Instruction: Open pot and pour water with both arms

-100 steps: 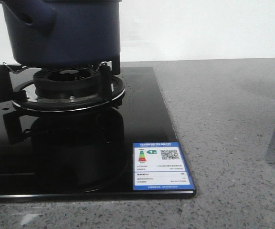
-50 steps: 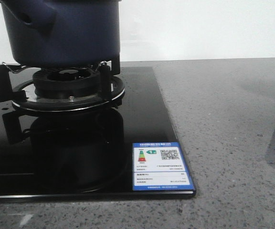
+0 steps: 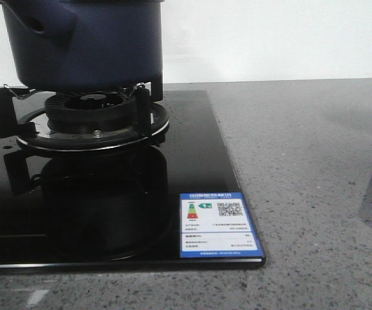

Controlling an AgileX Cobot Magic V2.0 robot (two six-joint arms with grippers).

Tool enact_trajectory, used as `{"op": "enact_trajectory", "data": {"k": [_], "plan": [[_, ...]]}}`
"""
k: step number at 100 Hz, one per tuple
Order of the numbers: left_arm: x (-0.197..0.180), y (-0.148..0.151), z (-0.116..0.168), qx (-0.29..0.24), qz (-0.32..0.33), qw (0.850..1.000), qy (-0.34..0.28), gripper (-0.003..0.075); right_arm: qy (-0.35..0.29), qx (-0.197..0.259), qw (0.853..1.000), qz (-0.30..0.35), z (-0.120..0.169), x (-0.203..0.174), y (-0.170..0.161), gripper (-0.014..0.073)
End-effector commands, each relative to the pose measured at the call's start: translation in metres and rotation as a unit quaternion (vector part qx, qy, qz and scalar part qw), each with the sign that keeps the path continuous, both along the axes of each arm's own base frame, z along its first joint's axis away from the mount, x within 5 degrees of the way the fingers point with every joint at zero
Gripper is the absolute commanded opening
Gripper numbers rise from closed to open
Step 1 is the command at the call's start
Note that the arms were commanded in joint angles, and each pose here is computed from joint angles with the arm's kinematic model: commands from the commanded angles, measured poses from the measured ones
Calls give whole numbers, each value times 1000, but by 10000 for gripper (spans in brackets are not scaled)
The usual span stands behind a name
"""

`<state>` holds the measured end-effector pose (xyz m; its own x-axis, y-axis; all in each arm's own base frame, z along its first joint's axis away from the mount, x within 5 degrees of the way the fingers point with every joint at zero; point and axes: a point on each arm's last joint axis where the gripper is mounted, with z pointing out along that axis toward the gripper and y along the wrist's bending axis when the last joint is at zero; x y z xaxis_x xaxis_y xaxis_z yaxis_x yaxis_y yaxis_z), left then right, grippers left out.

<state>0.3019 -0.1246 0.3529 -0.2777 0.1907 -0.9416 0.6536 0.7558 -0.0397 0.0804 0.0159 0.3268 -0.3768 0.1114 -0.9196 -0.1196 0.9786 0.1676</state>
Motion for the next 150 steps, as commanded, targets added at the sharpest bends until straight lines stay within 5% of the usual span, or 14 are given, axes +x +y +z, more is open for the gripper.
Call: {"op": "enact_trajectory", "data": {"k": [1, 43, 86, 121, 150], "plan": [[-4, 1, 22, -25, 10, 999, -30, 337, -38, 3, 999, -7, 15, 3, -1, 539], [-23, 11, 51, -36, 34, 995, -82, 337, -23, -9, 999, -22, -11, 11, -4, 539], [-45, 58, 86, -72, 111, 982, -134, 337, -51, -22, 996, -65, -43, 37, -14, 539], [-47, 66, 89, -78, 119, 981, -136, 337, -25, -49, 995, -82, -59, 81, -19, 539], [-47, 66, 89, -79, 118, 981, -135, 337, -63, -55, 994, -63, -61, 105, -6, 539]]}}
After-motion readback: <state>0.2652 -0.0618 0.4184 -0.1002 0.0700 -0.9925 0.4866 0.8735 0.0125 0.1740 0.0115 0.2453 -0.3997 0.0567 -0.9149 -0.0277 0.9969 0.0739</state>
